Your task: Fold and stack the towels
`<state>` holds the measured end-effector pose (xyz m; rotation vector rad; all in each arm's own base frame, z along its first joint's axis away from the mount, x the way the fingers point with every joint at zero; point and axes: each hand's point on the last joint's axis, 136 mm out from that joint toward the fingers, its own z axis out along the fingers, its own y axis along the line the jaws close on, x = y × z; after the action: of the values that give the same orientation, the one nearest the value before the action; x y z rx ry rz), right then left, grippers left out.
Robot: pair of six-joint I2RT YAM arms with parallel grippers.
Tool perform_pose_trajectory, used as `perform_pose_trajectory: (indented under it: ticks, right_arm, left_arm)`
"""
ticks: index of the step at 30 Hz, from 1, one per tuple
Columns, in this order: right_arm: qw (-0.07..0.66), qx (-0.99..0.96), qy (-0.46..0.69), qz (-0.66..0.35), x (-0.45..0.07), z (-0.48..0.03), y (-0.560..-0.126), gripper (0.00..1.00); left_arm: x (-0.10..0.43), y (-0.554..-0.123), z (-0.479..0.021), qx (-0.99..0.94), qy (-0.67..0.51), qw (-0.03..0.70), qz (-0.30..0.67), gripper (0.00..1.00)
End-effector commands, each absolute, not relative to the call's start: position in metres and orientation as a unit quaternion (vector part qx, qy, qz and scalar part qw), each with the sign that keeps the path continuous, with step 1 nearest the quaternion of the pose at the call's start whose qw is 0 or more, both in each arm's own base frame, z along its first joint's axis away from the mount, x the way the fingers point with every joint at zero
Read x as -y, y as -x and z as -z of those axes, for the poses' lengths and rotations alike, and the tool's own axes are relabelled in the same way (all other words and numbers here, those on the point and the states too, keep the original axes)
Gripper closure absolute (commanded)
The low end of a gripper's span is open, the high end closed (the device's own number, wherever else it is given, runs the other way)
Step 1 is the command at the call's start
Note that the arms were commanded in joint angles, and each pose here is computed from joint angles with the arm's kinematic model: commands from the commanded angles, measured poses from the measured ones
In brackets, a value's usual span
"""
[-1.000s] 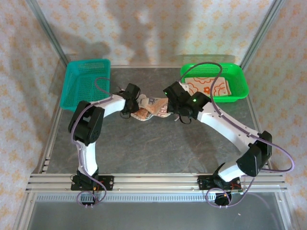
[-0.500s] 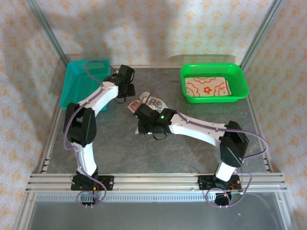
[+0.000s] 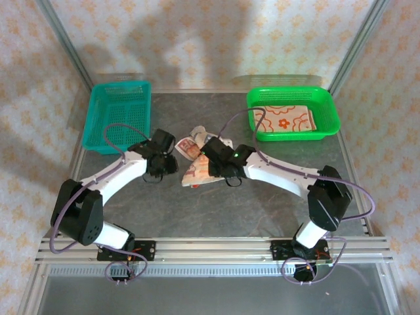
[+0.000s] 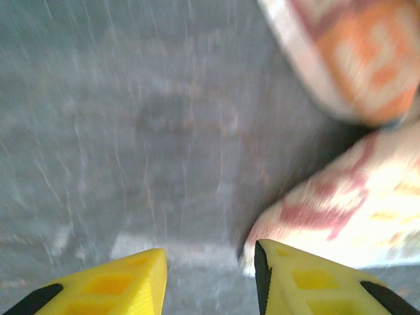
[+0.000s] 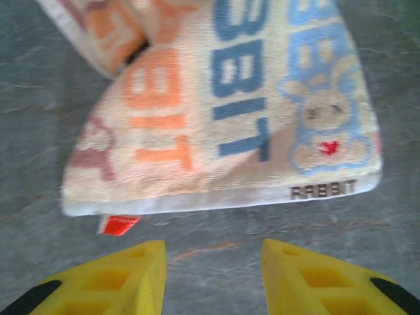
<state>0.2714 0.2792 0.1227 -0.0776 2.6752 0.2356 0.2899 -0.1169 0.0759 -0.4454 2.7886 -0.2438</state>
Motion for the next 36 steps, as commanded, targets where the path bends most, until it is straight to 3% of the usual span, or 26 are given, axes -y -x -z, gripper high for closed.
perform_pose_trajectory:
  ticks: [1, 10, 26, 31, 36]
  right_arm:
    - [0.247, -0.967, 0.023, -0.049, -0.254, -0.121, -0.28, 0.59]
    - [0.224, -0.974, -0.002, -0.022, -0.222, -0.085, -0.291, 0.6]
    - [0.222, -0.975, -0.009, -0.01, -0.215, -0.076, -0.293, 0.6]
    - [0.213, -0.977, -0.018, -0.007, -0.211, -0.067, -0.3, 0.6]
    - [0.199, -0.98, -0.02, 0.0, -0.21, -0.054, -0.306, 0.6]
  left_arm:
    - [0.136, -0.281, -0.073, -0.961, 0.189, 0.158, 0.129, 0.61]
    - [0.163, -0.271, -0.049, -0.966, 0.173, 0.15, 0.119, 0.64]
    - [0.165, -0.279, -0.02, -0.979, 0.141, 0.139, 0.047, 0.63]
    - [0.164, -0.279, -0.011, -0.982, 0.135, 0.128, 0.03, 0.78]
    - [0.167, -0.279, -0.009, -0.983, 0.13, 0.125, 0.029, 0.87]
